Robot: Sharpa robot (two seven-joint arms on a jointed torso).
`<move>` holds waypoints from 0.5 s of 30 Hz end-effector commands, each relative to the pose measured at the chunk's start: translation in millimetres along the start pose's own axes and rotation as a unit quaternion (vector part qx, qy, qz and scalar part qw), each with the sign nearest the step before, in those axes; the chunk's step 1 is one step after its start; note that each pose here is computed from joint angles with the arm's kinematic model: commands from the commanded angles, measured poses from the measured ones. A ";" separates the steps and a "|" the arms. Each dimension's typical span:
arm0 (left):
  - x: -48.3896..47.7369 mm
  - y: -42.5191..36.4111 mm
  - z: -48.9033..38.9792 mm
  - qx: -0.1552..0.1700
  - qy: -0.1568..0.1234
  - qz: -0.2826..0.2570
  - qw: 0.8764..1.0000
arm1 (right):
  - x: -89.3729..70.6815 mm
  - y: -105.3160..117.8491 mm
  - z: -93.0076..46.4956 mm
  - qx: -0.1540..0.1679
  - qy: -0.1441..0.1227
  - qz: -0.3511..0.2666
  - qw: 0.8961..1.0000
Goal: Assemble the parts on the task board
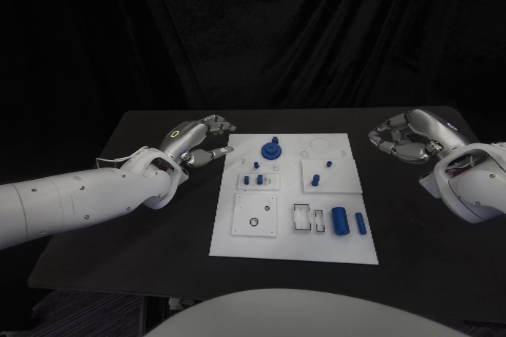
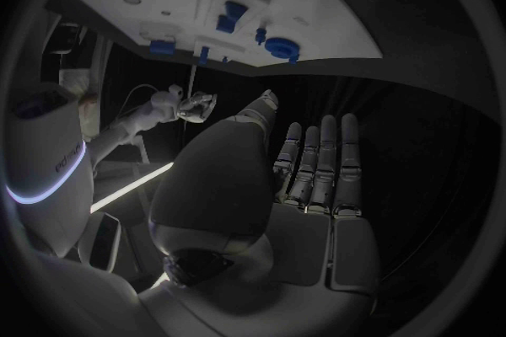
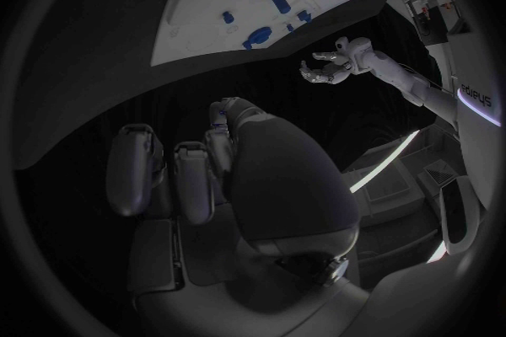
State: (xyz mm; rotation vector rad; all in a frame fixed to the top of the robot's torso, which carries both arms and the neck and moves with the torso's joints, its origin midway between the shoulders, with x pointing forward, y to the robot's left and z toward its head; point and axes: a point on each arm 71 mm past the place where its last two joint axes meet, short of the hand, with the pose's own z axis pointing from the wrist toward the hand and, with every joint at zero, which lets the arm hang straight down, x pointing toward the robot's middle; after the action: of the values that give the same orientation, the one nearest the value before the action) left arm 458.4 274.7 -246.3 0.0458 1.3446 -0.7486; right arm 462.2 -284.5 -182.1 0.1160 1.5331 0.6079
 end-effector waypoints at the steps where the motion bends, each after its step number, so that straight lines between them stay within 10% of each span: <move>1: -5.4 -2.5 -5.2 -0.021 -0.019 -0.204 0.979 | -4.1 9.6 7.1 0.001 0.016 -0.014 1.000; 8: -4.1 -12.0 -13.8 -0.048 -0.004 -0.459 0.887 | -3.7 31.2 20.4 -0.030 0.041 -0.086 0.995; 15: 0.6 -31.9 -13.1 -0.028 0.015 -0.580 0.814 | 19.5 35.7 25.2 -0.067 0.053 -0.141 0.986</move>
State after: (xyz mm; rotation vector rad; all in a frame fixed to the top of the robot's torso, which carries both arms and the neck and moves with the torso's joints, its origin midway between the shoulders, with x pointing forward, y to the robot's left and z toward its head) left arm 433.4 259.6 -246.9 -0.7669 1.4821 -1.4591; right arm 474.8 -238.8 -177.0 -0.1364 1.5701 0.5617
